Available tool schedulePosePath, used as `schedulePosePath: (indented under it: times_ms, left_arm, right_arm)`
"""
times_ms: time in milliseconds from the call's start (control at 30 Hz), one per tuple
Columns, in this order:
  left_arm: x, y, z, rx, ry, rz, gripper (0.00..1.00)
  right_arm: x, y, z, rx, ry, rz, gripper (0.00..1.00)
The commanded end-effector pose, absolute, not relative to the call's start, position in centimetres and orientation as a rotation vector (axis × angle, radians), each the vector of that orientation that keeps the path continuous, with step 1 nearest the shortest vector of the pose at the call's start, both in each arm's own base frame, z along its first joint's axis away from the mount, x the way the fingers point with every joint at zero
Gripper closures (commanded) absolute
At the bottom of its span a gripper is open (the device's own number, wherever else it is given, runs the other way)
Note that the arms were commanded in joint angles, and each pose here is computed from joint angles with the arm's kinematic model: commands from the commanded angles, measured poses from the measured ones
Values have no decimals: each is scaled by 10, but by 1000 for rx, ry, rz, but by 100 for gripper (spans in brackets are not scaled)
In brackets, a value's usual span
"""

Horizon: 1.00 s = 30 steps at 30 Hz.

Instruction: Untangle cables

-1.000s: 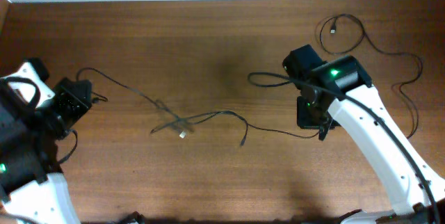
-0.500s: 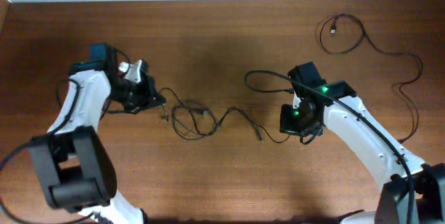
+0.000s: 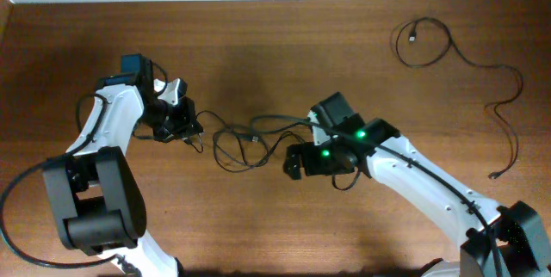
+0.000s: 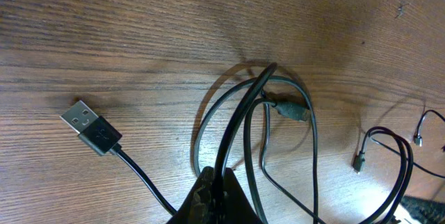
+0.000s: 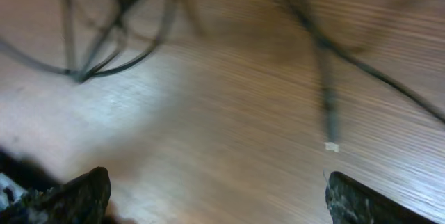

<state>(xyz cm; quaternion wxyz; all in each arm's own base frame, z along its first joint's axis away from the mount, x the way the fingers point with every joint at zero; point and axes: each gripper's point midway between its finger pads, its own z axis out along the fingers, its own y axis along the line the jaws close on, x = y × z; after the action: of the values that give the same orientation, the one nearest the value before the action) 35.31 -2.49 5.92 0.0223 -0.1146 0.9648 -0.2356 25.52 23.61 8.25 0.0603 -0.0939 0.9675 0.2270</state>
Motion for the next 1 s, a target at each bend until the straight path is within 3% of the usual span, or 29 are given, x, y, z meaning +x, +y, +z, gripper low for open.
schedulePosePath:
  times_ms: [0,167,400,467,533,567,600,667,700,767,833,967]
  left_arm:
    - [353,-25,56,-327,3000,-721,96]
    - [353,-25,56,-327,3000,-721,95]
    - [353,-25,56,-327,3000,-721,94]
    - [353,-25,56,-327,3000,-721,94]
    - [353,-25,56,-327,2999,-721,94]
    - [353,-25,56,-327,2999,-721,93]
    - [353,-25,56,-327,2999,-721,93]
    - [353,-25,56,-327,2999,-721,93]
    - [353,-25,56,-327,2999,-721,93]
    - [353,-25,56,-328,3000,-721,94]
    - [353,-25,56,-327,2999,-721,96]
    - [353,-25,56,-327,2999,-721,96]
  right_arm:
    - [241,271,97,-426,2868,841,0]
    - [257,324,130,-574,2617,888,2]
    - [270,380,100,-706,2449,849,4]
    - [273,387,81,-713,2462,844,9]
    - [273,386,54,-718,2512,817,18]
    - [272,385,45,-720,2532,806,27]
    - [272,385,41,-721,2542,800,40]
    - [272,385,40,-719,2541,800,83]
    - [273,384,40,-715,2541,800,95]
    - [272,386,45,-723,2536,824,96]
    - [259,398,78,-778,2496,979,96]
    - [254,396,217,-779,2232,1111,96]
